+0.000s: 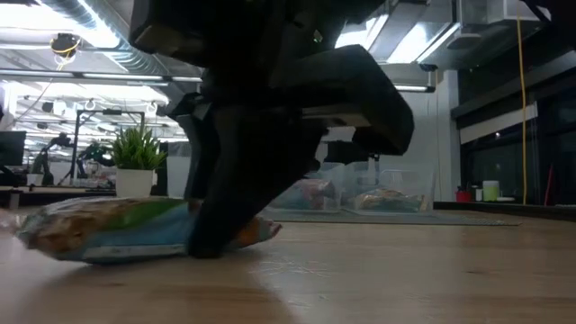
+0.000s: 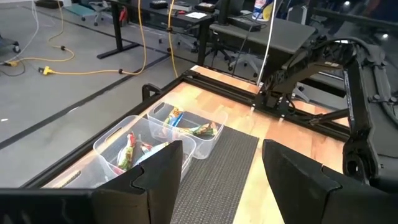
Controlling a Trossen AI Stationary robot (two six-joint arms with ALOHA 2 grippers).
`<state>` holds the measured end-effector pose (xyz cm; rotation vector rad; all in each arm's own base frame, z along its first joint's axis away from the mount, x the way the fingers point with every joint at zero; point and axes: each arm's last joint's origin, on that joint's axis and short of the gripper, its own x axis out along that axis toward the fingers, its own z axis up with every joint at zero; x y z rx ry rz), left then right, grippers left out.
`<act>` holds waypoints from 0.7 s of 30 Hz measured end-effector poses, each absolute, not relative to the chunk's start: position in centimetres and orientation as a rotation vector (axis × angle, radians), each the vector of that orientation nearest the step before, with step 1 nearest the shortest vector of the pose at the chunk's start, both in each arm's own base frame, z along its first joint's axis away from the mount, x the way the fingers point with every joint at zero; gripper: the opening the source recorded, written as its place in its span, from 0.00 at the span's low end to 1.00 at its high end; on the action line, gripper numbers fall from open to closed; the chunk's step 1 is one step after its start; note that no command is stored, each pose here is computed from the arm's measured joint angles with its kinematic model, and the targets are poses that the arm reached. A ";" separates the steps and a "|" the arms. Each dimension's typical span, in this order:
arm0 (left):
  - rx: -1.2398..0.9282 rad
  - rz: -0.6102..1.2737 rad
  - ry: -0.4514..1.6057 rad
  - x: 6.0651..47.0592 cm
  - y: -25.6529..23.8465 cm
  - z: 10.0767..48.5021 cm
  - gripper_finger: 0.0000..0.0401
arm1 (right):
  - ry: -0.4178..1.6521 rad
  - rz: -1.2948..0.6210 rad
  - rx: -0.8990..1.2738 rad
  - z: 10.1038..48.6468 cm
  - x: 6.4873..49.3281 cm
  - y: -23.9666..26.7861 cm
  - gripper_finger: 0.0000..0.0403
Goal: Pick and place Granola Bars by type
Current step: Put the yellow granola bar into the right transparent bin
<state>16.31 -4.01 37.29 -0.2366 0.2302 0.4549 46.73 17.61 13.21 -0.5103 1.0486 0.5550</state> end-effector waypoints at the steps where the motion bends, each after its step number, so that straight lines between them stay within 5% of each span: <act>1: -0.235 0.455 0.231 16.3 -4.0 37.3 0.53 | 1.055 0.552 -0.511 13.2 46.7 17.5 0.19; 3: -0.230 0.454 0.231 16.3 -4.0 37.3 0.53 | 1.069 0.547 -0.504 13.3 46.6 17.3 0.13; 11: -0.227 0.455 0.233 16.3 -4.0 37.3 0.53 | 1.204 0.478 -0.456 15.0 45.8 14.4 0.13; 15: -0.226 0.455 0.235 16.2 -4.0 37.3 0.53 | 1.253 0.379 -0.479 18.1 44.9 11.9 0.17; 21: -0.226 0.455 0.235 16.2 -4.0 37.3 0.53 | 1.201 0.242 -0.410 25.1 43.0 8.0 0.11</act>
